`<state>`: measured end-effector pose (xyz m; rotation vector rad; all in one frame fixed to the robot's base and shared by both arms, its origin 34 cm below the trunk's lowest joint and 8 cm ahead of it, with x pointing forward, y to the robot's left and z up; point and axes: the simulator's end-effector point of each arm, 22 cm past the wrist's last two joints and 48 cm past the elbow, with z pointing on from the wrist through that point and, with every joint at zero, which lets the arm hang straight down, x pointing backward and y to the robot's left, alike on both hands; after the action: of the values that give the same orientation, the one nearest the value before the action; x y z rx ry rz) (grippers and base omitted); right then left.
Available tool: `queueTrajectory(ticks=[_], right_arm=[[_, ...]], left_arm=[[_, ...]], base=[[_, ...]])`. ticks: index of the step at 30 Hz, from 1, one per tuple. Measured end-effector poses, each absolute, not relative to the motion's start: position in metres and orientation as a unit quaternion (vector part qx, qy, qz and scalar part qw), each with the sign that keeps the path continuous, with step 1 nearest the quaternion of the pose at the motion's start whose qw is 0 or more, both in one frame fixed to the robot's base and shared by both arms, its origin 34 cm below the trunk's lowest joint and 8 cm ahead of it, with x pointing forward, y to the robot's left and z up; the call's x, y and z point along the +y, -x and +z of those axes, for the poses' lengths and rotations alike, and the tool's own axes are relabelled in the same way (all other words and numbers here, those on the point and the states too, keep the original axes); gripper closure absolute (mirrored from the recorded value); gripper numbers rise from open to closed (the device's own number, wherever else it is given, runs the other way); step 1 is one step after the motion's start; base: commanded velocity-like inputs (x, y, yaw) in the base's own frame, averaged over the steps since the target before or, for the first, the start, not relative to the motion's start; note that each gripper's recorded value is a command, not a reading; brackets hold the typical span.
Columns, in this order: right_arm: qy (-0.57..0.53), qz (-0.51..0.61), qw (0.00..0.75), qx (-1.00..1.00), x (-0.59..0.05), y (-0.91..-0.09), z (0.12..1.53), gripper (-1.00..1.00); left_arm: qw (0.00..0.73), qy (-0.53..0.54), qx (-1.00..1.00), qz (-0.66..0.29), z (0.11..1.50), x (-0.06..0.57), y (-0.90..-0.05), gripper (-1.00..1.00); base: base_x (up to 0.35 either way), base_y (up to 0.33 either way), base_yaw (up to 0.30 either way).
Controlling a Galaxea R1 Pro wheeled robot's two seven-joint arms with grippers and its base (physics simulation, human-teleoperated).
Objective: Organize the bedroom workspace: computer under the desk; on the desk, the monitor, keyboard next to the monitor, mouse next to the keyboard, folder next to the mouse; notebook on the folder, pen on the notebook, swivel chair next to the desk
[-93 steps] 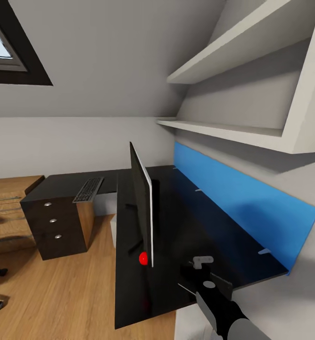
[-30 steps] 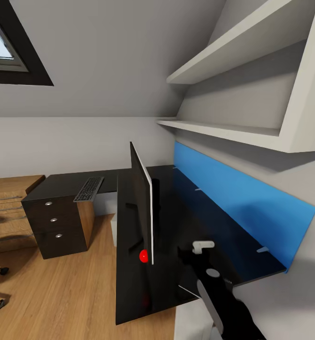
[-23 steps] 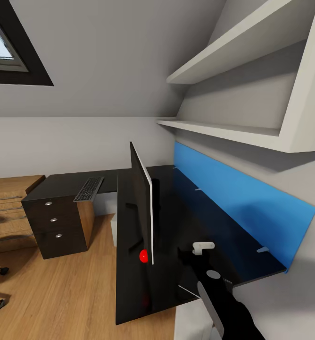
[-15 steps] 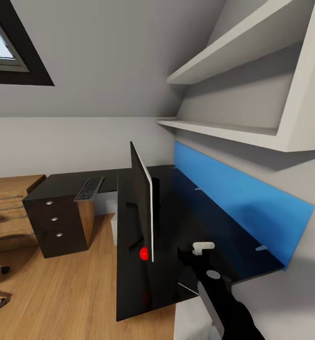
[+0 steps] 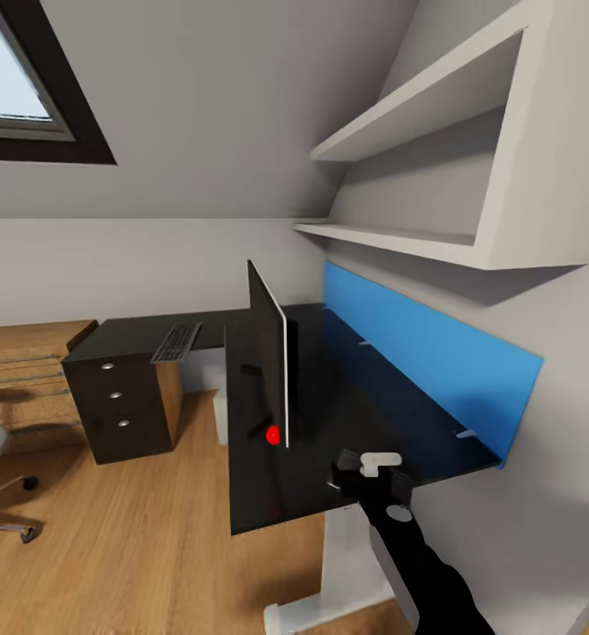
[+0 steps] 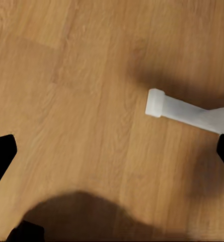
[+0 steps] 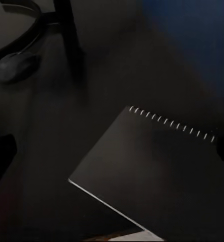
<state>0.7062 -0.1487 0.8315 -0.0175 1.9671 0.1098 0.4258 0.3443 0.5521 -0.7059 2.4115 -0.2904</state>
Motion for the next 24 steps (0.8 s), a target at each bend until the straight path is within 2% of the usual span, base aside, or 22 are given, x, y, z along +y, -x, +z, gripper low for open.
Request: queueTrajectory(ticks=[15,21,24], right_arm=[[0.002,0.048,0.552,0.833,-0.151,-0.706,0.831,-1.0],[-0.001,0.047,0.561,0.827,-0.154,-0.708,0.834,-1.0],[-0.033,0.041,0.589,0.806,-0.185,-0.716,0.843,-1.0]], left_arm=[[0.301,0.265,0.909,-0.109,0.552,0.344,-0.426,-1.0],[0.301,0.265,0.909,-0.109,0.552,0.344,-0.426,-1.0],[0.302,0.265,0.909,-0.109,0.552,0.344,-0.426,-1.0]], base=[[-0.337,-0.007,0.0],[-0.316,-0.121,0.0],[-0.081,-0.187,0.0]])
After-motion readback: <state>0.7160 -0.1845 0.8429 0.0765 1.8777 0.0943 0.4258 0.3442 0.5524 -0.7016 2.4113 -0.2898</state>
